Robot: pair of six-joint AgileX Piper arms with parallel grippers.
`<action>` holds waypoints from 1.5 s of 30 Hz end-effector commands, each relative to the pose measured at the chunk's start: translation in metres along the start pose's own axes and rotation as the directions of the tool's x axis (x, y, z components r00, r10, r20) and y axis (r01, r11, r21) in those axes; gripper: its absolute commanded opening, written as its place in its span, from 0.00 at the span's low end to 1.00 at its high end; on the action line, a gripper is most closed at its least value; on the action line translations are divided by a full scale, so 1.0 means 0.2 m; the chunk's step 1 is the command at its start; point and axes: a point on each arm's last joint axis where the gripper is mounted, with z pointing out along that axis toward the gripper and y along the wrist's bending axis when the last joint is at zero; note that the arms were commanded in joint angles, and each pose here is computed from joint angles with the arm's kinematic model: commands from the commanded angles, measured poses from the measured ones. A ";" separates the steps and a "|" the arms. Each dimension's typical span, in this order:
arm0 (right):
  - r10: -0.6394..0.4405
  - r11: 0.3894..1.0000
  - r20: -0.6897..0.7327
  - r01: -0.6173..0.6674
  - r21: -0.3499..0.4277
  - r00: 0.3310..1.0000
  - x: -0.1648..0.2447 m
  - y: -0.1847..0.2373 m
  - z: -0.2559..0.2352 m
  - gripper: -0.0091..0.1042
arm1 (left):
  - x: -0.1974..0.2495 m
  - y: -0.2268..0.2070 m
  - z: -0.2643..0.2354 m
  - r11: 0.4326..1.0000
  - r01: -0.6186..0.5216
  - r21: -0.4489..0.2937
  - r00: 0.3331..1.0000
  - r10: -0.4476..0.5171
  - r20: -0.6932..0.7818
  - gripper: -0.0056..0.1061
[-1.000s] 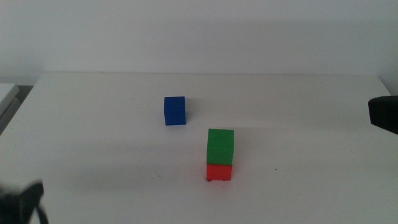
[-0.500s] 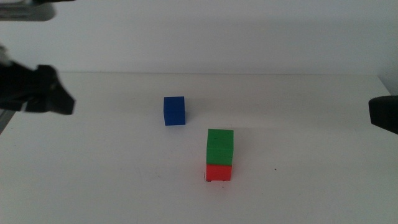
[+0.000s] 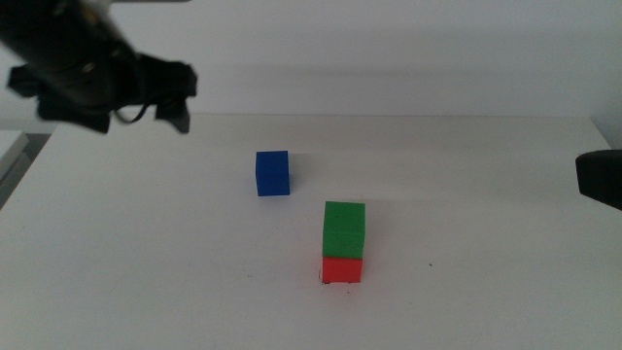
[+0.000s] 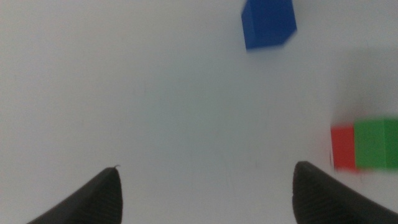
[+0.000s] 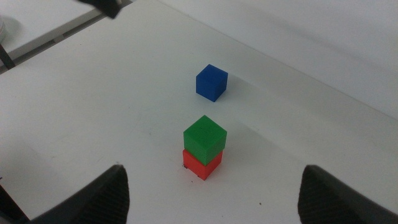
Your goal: Stack red cubes first, then green, then blue cubes in a specific spot.
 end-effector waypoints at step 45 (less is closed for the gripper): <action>-0.010 1.000 0.012 0.010 0.008 1.000 0.00 -0.01 0.00 0.90 | -0.44 -0.39 1.24 0.997 0.057 0.050 0.981 -0.047 -0.188 0.75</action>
